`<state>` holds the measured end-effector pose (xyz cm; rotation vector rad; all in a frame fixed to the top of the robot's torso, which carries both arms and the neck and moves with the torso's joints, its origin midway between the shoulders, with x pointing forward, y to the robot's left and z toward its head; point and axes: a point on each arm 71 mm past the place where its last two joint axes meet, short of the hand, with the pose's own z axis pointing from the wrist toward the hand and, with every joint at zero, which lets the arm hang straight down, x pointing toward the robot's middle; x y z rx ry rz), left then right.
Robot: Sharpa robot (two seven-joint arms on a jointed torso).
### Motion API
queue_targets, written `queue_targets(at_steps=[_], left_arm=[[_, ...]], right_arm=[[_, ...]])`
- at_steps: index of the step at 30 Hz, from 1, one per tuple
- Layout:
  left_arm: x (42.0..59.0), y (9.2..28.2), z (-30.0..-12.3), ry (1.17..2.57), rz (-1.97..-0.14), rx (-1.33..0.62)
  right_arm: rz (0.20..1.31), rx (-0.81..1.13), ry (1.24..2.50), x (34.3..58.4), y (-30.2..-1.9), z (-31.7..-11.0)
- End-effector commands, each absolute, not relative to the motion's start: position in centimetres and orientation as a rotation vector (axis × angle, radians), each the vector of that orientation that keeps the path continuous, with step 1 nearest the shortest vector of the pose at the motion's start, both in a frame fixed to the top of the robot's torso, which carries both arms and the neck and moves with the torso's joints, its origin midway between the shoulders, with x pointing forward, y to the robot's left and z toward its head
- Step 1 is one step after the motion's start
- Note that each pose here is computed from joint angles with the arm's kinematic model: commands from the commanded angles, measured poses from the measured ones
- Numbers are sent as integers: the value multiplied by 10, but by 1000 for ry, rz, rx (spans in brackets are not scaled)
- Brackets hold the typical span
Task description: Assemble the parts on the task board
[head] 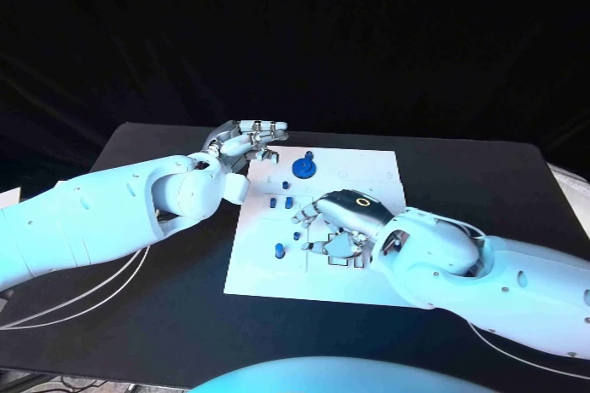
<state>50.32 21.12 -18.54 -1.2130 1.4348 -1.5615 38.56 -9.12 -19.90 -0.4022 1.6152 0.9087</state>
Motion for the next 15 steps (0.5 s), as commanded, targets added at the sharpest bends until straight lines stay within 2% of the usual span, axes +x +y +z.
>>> queue_targets(at_steps=[1, 5, 8, 15], left_arm=[[502, 210, -185, 1445, -1582, -1202], [502, 212, -185, 1441, -1579, -1202], [502, 212, -184, 1441, -1578, -1202], [501, 212, -184, 1444, -1581, -1202]], right_arm=[[874, -179, 1670, 395, -123, -187], [768, -13, 1744, 399, -169, -179], [681, 59, 1806, 397, -195, -182], [539, 108, 1860, 391, -224, -192]])
